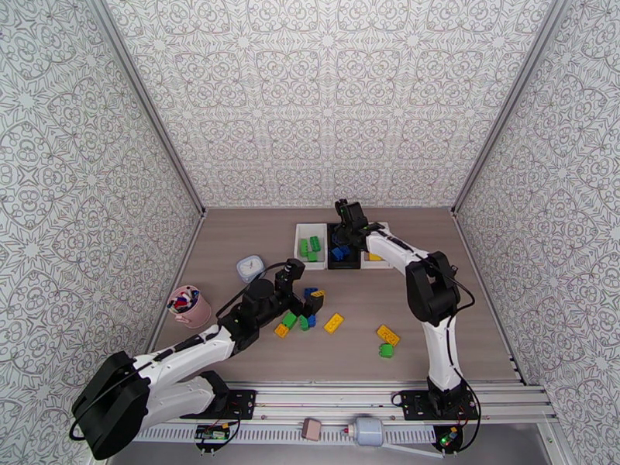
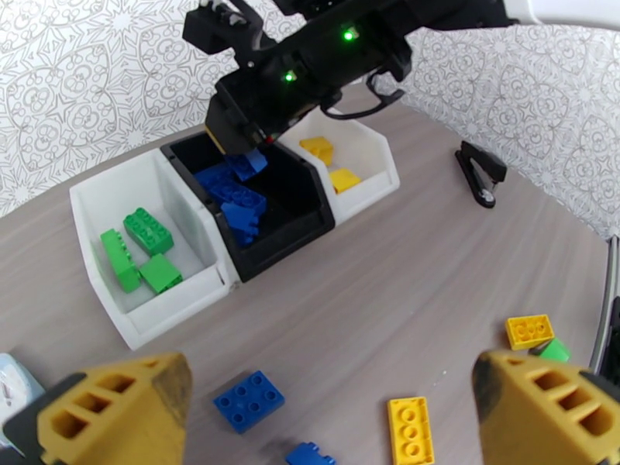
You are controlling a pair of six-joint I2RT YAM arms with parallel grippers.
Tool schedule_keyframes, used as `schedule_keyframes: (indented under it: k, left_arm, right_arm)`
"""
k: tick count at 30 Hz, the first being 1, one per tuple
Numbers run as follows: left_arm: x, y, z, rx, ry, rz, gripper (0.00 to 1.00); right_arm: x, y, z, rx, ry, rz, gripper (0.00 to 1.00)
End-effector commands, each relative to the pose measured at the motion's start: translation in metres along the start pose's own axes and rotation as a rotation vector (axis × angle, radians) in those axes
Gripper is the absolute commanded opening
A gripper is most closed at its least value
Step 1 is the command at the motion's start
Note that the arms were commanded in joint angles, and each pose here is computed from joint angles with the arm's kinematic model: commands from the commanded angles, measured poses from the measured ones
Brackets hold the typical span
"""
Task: Sort the legos into containers by color
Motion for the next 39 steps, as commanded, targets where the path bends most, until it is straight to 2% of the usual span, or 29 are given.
schedule_keyframes:
  k: [1,7,10,15,23,30,35,39]
  left_arm:
    - [-0.002,-0.006,0.004,0.015,-0.027,-0.002,1.0]
    - [-0.006,-0.007,0.008,0.031,-0.068,0.046,1.0]
    - [-0.009,-0.007,0.009,0.052,-0.073,0.074,1.0]
    - [-0.011,-0.005,0.006,0.103,-0.032,0.18,1.0]
    - [-0.005,-0.006,0.017,-0.027,-0.115,0.382,1.0]
    - [0.007,0.005,0.024,-0.262,-0.282,0.579,1.0]
    - [0.019,0.016,0.03,-0.355,-0.41,0.725,1.0]
    - [0.038,0.021,0.029,-0.39,-0.439,0.784,1.0]
  right_arm:
    - [-0.009,-0.011,0.0,-0.011,-0.005,-0.014,0.34]
    - [-0.029,-0.015,0.003,-0.021,-0.053,0.0,0.53]
    - [-0.044,-0.016,0.004,-0.02,-0.098,-0.003,0.66]
    - [-0.071,-0.01,0.005,-0.024,-0.165,-0.006,0.8]
    - [-0.116,0.003,-0.004,-0.023,-0.198,-0.003,0.87]
    - [-0.158,0.014,-0.012,-0.021,-0.207,-0.018,0.89]
    - [-0.171,0.026,-0.018,-0.036,-0.2,0.003,0.9]
    - [-0.173,0.036,-0.023,-0.047,-0.18,0.022,0.91]
Point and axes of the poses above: each hand's point on the last joint's axis, 136 mm out from that joint toward the fingers, its own x axis out along the fingers, its own z axis along the line the jaws close on, y = z × x, the point moved 8 cm from there along -x, back along the fingers, and after that the axes turned 14 degrees about x, right-handed, at the moved point
